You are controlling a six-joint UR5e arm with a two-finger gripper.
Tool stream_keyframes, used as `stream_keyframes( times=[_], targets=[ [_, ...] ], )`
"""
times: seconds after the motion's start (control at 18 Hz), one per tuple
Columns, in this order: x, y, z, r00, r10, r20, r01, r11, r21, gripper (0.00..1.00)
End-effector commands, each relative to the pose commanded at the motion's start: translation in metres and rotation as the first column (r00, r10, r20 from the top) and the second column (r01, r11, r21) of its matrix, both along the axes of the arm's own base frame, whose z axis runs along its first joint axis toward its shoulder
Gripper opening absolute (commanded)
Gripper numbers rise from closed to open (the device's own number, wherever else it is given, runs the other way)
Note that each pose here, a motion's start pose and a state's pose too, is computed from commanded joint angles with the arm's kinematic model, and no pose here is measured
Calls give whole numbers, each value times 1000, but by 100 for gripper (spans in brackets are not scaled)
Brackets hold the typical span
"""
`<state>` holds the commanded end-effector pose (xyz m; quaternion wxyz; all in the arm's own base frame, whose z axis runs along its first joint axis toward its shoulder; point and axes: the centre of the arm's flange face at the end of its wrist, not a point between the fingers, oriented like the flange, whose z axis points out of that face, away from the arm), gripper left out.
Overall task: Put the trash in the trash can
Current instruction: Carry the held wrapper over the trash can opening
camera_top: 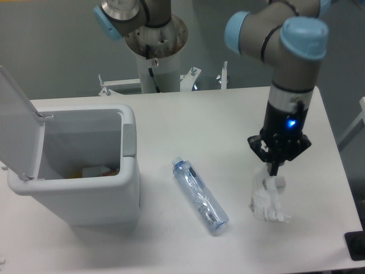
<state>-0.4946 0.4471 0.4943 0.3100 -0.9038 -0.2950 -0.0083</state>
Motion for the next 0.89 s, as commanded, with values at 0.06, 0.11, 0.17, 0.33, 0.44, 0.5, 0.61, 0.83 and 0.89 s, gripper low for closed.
stream_keyframes(
  times=[0.06,0.11,0.17,0.33,0.44,0.5,0.61,0.83,0.89],
  targets=[
    [6,1,9,1000,22,19,-23,999,30,0],
    [11,2,17,998,40,41,-42,997,58,0],
    [19,1,28,997,52,55,-57,995,85,0],
    [45,-2,63,992,87,93,-101,983,152,0],
    [73,5,83,991,86,104,-103,979,178,0],
    [89,8,94,992,78,101,-96,977,191,0],
    [118,12,113,994,59,96,-78,974,212,0],
    [178,20,122,996,-4,91,-16,975,221,0],
    [190,19,122,996,-18,90,-3,975,221,0]
  ],
)
